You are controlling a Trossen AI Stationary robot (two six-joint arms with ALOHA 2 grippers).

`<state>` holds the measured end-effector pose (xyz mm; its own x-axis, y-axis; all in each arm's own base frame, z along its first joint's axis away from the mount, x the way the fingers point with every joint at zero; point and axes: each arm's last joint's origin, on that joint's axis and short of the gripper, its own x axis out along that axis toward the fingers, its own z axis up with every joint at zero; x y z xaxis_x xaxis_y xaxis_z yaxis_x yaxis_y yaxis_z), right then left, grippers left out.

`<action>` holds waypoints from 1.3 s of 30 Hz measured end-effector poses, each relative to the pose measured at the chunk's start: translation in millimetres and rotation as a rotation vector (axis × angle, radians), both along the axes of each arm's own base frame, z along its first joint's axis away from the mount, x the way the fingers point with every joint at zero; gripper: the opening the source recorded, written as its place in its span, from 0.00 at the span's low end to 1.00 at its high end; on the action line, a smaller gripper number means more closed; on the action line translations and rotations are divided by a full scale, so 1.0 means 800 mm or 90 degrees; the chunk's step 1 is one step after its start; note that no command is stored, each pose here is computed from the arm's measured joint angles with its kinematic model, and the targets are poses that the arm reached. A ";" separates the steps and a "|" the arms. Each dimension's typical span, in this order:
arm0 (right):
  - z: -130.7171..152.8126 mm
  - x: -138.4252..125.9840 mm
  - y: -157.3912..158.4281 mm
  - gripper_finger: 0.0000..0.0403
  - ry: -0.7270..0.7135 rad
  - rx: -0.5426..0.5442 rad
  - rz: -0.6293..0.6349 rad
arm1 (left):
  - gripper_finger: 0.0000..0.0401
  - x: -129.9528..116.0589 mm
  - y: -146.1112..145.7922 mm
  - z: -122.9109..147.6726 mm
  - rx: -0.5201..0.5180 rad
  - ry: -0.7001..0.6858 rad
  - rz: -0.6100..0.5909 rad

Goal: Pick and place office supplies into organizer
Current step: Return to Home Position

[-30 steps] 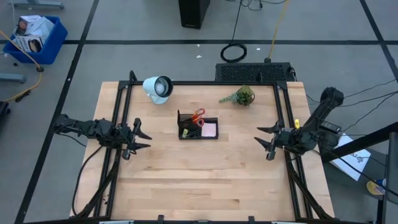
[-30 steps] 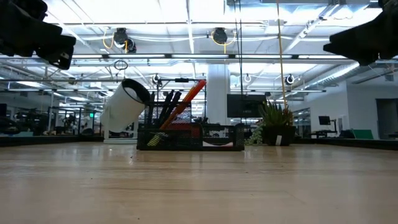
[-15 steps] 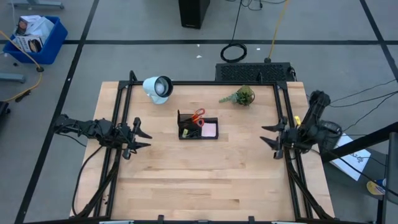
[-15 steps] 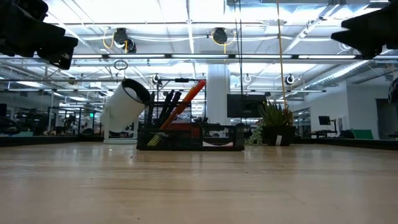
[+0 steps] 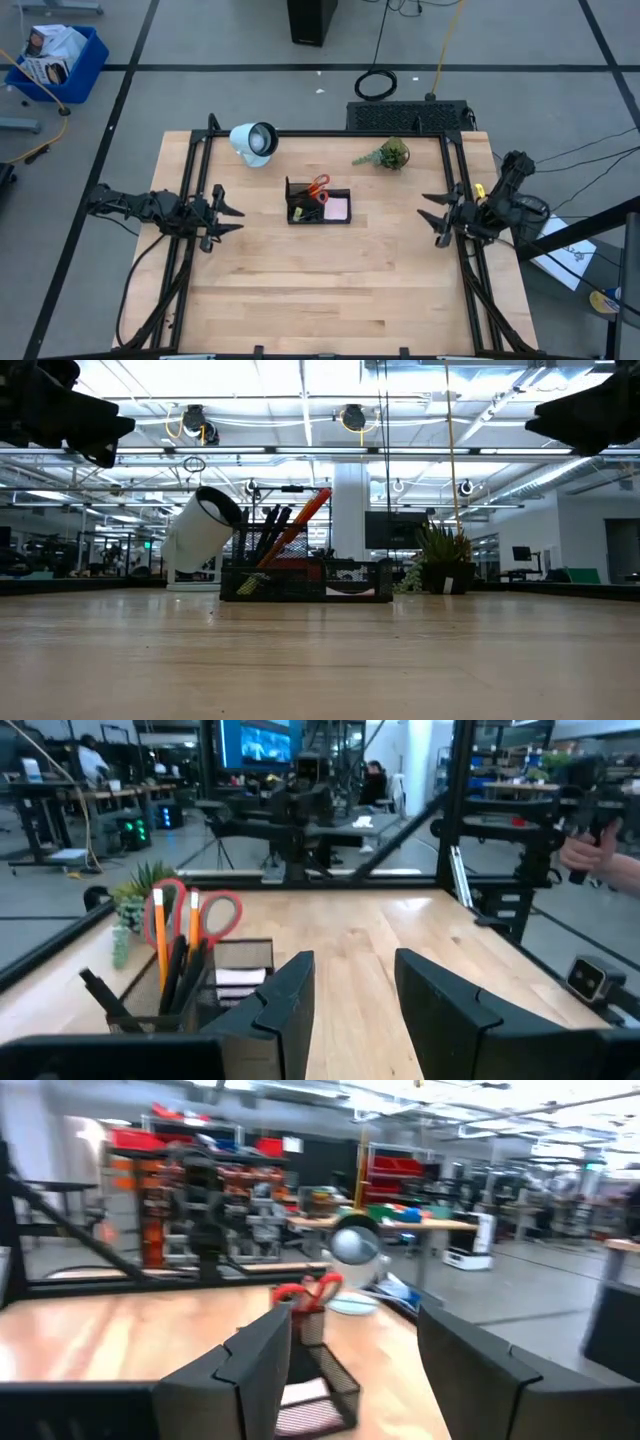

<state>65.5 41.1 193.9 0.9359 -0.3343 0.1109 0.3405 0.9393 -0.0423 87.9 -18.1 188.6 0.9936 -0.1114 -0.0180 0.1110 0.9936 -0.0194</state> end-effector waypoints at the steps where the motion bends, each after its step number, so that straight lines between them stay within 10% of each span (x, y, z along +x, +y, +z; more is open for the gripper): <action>1: -0.001 0.001 -0.001 0.52 0.003 0.002 -0.015 | 0.36 0.000 0.000 0.001 0.000 -0.005 0.002; 39: -0.029 0.020 -0.014 0.52 0.063 -0.004 -0.028 | 0.36 0.000 0.005 -0.007 0.008 0.036 0.092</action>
